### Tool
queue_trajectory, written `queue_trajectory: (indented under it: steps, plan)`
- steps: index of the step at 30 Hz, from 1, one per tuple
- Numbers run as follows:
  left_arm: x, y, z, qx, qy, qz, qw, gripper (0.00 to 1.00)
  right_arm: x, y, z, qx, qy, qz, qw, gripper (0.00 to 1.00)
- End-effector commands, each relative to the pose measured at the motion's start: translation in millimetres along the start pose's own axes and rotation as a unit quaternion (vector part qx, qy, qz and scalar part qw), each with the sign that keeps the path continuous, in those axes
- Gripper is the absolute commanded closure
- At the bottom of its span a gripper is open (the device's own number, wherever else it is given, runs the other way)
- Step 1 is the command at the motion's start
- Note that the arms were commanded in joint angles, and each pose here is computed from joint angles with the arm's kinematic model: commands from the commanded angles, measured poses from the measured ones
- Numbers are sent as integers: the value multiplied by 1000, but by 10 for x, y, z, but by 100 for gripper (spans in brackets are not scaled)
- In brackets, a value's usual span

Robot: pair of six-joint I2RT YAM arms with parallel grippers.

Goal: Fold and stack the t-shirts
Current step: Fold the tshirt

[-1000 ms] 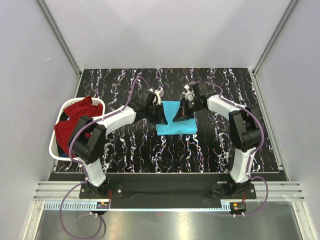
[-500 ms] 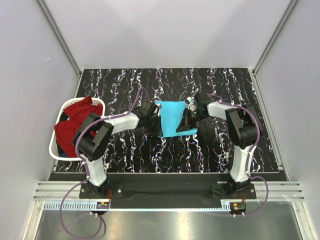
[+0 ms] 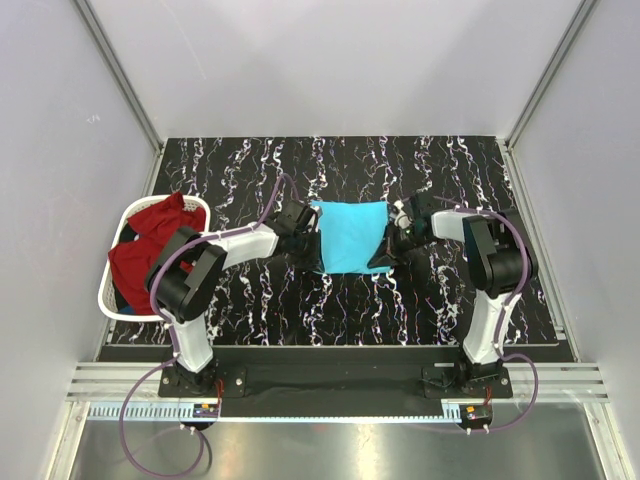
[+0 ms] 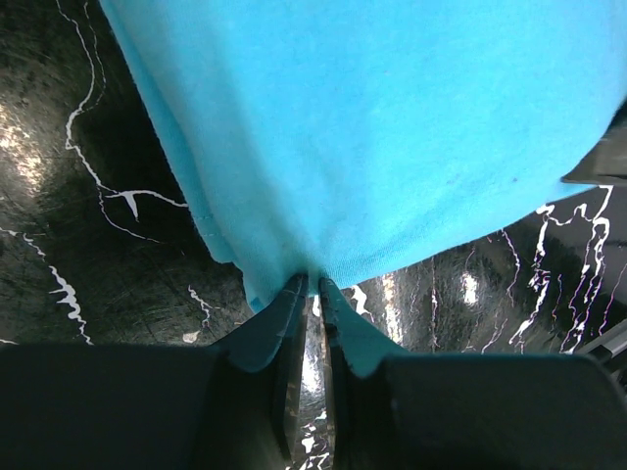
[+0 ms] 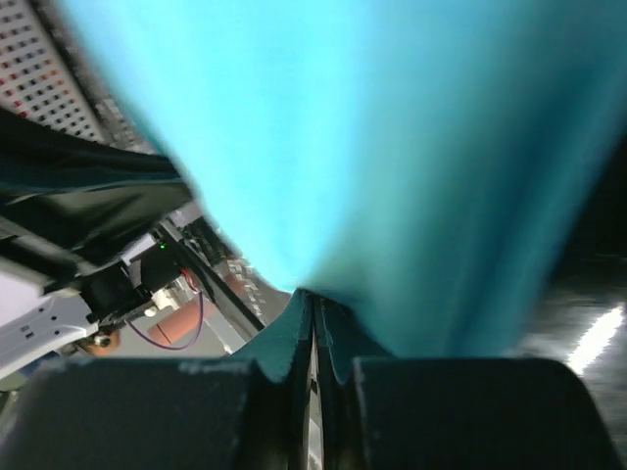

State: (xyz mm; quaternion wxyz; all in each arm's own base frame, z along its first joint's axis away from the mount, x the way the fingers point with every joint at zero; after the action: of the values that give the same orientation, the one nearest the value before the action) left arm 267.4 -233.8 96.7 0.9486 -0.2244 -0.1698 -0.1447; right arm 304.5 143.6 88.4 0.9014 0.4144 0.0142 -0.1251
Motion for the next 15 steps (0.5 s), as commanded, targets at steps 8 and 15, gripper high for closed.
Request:
queue_trajectory:
  steps: [8, 15]
  plan:
    - [244, -160, 369, -19, -58, -11, 998, 78, -34, 155, 452, 33, -59, -6, 998, 91]
    - [552, -289, 545, -46, -95, -24, 994, 75, -93, 157, 517, 13, -87, -10, 996, 87]
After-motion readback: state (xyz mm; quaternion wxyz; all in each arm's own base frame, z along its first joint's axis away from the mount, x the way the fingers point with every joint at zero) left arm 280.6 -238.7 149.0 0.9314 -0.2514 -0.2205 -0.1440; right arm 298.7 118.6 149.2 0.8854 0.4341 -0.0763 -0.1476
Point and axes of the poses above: each gripper's point midway between its finger pads, its own z axis back along the fingers, its own y axis along the line the jaws close on, x = y × z, the point moved 9 cm from there along z, back along the fingers, and after that the axes turned 10 degrees about -z, right-handed, at the moved point
